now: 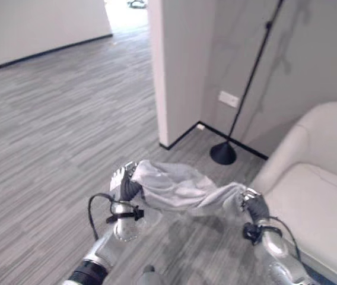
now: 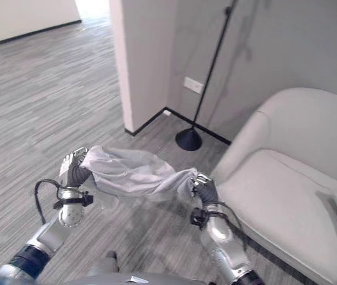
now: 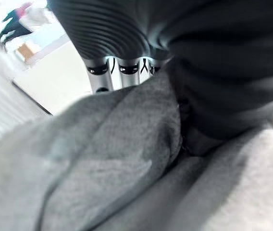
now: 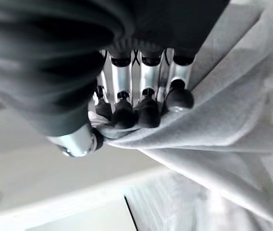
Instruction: Hang the clothes on the sofa on the clothes rack.
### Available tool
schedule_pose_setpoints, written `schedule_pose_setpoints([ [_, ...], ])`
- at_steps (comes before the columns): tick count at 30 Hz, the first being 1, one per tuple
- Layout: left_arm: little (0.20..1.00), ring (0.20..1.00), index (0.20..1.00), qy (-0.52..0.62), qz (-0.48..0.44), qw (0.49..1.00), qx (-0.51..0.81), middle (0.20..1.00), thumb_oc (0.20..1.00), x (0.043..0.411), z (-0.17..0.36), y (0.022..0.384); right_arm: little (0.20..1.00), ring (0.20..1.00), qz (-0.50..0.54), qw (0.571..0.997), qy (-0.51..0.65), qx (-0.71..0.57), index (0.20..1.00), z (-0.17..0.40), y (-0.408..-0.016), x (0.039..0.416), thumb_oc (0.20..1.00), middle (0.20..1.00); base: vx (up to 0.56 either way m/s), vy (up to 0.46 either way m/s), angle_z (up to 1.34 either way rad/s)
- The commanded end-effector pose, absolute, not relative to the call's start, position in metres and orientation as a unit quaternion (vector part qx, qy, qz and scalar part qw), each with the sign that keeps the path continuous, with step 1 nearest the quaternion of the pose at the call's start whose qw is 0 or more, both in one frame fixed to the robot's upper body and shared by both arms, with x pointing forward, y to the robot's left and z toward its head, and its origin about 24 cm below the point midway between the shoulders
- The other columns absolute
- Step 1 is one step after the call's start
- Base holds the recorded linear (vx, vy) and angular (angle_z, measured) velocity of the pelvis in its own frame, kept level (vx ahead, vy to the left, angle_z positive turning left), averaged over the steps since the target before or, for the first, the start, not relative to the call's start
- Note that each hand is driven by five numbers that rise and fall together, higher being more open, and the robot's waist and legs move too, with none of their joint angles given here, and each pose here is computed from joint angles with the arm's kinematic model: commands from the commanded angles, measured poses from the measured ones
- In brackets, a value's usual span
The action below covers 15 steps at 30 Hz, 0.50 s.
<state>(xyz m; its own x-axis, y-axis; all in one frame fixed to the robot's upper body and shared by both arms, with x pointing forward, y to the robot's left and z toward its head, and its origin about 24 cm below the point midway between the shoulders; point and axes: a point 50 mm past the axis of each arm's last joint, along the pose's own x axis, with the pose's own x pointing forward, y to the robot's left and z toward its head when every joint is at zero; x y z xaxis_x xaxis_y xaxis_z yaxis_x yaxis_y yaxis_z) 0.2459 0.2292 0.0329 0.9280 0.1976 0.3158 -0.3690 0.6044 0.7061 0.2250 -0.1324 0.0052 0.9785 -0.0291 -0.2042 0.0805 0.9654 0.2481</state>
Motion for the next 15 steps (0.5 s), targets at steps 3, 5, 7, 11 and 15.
schedule_pose_setpoints([
  [3,0.200,0.200,0.200,-0.162,0.153,0.884,0.410,0.200,0.200,0.235,0.057,0.231,0.200,0.200,-0.030,0.995,-0.028,0.092,0.200,0.051,-0.151,0.248,0.200,0.200,0.13,0.479,-0.34],
  [5,0.200,0.200,0.200,-0.160,0.148,0.882,0.418,0.200,0.200,0.234,0.057,0.234,0.200,0.200,-0.027,0.997,-0.028,0.070,0.200,0.050,-0.155,0.245,0.200,0.200,0.13,0.278,-0.05],
  [7,0.200,0.200,0.200,-0.160,0.149,0.881,0.419,0.200,0.200,0.234,0.058,0.234,0.200,0.200,-0.029,0.998,-0.027,0.058,0.200,0.048,-0.159,0.244,0.200,0.200,0.15,0.216,-0.17],
  [11,0.200,0.200,0.200,-0.163,0.137,0.902,0.375,0.200,0.200,0.246,0.054,0.211,0.200,0.200,-0.064,0.996,-0.036,0.047,0.200,0.048,-0.178,0.237,0.200,0.200,0.21,0.145,-0.05],
  [15,0.200,0.200,0.200,-0.171,0.086,0.923,0.333,0.200,0.200,0.252,0.051,0.180,0.200,0.200,-0.075,0.996,-0.038,0.036,0.200,0.048,-0.186,0.230,0.200,0.200,0.28,0.027,0.24],
])
